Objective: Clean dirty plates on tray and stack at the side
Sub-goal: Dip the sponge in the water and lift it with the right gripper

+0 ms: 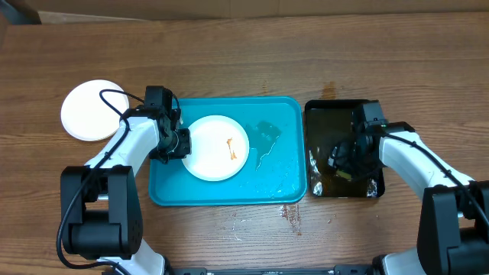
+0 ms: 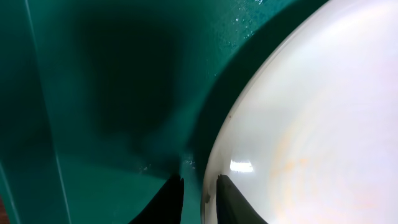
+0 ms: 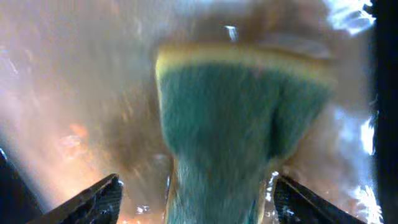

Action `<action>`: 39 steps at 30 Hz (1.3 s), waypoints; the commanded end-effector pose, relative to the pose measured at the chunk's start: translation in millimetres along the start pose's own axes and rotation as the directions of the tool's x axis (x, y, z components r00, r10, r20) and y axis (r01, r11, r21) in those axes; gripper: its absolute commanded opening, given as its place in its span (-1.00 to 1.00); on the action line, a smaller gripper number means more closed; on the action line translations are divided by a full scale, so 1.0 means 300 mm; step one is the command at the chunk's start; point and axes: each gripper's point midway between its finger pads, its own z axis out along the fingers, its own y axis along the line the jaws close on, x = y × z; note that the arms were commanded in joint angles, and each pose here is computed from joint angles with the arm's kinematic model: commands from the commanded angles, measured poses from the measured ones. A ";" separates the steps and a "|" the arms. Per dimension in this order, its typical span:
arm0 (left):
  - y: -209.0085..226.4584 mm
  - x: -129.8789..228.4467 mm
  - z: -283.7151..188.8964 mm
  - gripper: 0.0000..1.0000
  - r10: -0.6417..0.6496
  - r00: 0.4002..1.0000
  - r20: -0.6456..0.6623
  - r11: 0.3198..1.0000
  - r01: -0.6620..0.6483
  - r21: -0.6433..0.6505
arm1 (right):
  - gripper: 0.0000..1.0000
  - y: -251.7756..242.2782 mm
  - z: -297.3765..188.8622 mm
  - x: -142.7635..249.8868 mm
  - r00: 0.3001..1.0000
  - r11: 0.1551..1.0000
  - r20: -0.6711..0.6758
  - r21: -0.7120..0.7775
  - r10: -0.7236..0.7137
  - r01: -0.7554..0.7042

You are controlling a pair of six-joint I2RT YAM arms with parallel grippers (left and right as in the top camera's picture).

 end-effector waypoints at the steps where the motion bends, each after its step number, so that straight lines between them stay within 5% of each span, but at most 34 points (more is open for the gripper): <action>1: 0.011 0.016 0.018 -0.58 -0.016 1.000 -0.020 1.000 0.016 -0.007 | 0.66 -0.036 -0.016 -0.084 0.995 0.997 0.104 0.079 -0.005 -0.004; 7: 0.011 0.012 0.018 -0.58 -0.016 1.000 -0.015 1.000 0.016 -0.006 | 0.62 -0.051 0.014 -0.111 0.986 0.996 0.167 0.093 0.001 -0.017; 9: 0.011 0.011 0.018 -0.59 -0.016 1.000 -0.014 1.000 0.016 -0.006 | 0.22 -0.051 0.027 -0.111 0.985 0.996 0.175 0.088 0.004 -0.020; 11: 0.010 0.010 0.018 -0.58 -0.016 1.000 -0.013 1.000 0.016 -0.006 | -0.88 -0.048 0.030 -0.120 0.982 0.997 0.189 0.081 0.004 -0.019; 14: 0.010 0.007 0.019 -0.50 -0.016 1.000 -0.009 1.000 0.016 -0.005 | -0.93 -0.038 0.025 -0.139 0.977 0.997 0.211 0.070 0.004 -0.019; 15: 0.010 0.006 0.019 -0.40 -0.016 1.000 -0.008 1.000 0.015 -0.005 | -0.88 -0.037 0.024 -0.142 0.977 0.998 0.214 0.068 0.004 -0.019; 17: 0.010 0.002 0.019 -0.24 -0.016 1.000 -0.003 1.000 0.016 -0.005 | -0.28 -0.037 0.024 -0.142 0.977 0.998 0.214 0.068 0.004 -0.019; 23: 0.010 -0.008 0.019 -0.03 -0.015 1.000 0.009 1.000 0.015 -0.005 | 0.94 -0.017 0.037 -0.071 0.993 1.000 0.117 0.022 0.005 -0.008; 26: 0.018 -0.016 0.018 -0.04 -0.014 1.000 0.020 1.000 0.014 -0.019 | 1.00 -0.023 0.039 -0.048 0.996 1.000 0.087 0.029 0.007 -0.009; 28: 0.019 -0.024 0.018 -0.14 -0.014 0.999 0.030 1.000 0.014 -0.022 | 0.25 -0.021 0.040 -0.043 0.997 1.000 0.081 0.024 0.007 -0.009; 29: 0.018 -0.026 0.018 -0.19 -0.014 0.999 0.033 1.000 0.015 -0.020 | -0.46 -0.021 0.040 -0.043 0.997 1.000 0.081 0.024 0.007 -0.009; 30: 0.015 -0.028 0.018 -0.27 -0.013 0.999 0.034 1.000 0.014 -0.016 | -0.93 -0.021 0.040 -0.043 0.997 1.000 0.081 0.024 0.007 -0.009; 35: -0.004 -0.025 0.018 -0.88 -0.012 0.999 0.030 1.000 0.012 0.015 | -0.93 -0.010 -0.016 -0.058 0.998 0.999 0.064 0.033 0.007 -0.009; 39: -0.011 -0.024 0.018 -0.92 -0.012 1.000 0.028 1.000 0.011 0.028 | -0.93 0.004 -0.130 -0.064 1.000 0.999 0.017 0.054 0.009 -0.010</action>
